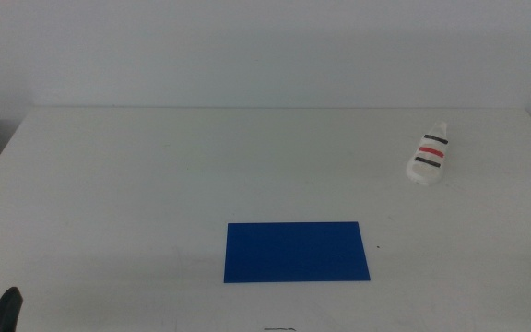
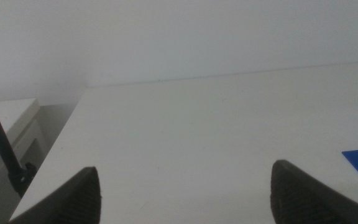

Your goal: Use one arm to grab the shoe from the table and place it on the mat.

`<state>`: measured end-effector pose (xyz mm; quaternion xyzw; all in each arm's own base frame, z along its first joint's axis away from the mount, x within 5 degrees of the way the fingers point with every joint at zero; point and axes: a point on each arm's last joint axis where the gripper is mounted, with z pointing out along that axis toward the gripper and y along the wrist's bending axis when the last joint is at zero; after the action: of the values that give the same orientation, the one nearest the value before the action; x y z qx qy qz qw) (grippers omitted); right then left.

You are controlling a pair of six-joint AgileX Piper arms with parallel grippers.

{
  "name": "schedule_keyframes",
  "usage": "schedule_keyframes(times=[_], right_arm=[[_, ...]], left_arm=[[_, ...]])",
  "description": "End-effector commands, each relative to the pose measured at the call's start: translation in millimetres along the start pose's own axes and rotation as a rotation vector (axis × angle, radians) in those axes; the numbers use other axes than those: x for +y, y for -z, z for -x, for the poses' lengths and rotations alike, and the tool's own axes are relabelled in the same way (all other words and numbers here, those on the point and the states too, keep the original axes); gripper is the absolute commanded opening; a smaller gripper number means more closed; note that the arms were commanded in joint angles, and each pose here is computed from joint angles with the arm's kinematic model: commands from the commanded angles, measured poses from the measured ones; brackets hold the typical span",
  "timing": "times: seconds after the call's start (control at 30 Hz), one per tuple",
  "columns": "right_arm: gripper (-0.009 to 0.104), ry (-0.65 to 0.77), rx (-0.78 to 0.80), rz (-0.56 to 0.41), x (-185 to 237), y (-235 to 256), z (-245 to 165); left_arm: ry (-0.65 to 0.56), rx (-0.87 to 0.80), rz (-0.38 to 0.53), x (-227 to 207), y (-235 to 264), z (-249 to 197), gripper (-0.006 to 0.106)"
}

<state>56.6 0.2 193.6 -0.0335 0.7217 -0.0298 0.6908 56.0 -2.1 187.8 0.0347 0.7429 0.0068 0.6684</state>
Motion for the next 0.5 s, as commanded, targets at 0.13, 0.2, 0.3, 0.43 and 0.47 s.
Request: schedule_keyframes(times=[0.13, 0.2, 0.3, 0.43, 0.47], right_arm=[[0.091, -0.061, -0.015, -0.004, -2.2, -7.6, 23.2], [0.091, -0.071, 0.073, 0.002, -3.0, -19.3, 32.2], [0.091, -0.072, 0.248, 0.015, -4.6, -43.1, 52.7], [0.091, -0.087, 0.543, 0.045, -6.0, -82.4, 83.3], [0.091, -0.094, 0.603, 0.054, -6.3, -92.4, 93.9]], left_arm=[[0.023, -0.106, 0.001, 0.3, 2.1, 9.6, 0.094], [0.023, -0.106, 0.001, 0.3, 2.1, 9.6, 0.094], [0.023, -0.106, 0.001, 0.3, 2.1, 9.6, 0.094], [0.023, -0.106, 0.001, 0.3, 2.1, 9.6, 0.094], [0.023, -0.106, 0.001, 0.3, 2.1, 9.6, 0.094]])
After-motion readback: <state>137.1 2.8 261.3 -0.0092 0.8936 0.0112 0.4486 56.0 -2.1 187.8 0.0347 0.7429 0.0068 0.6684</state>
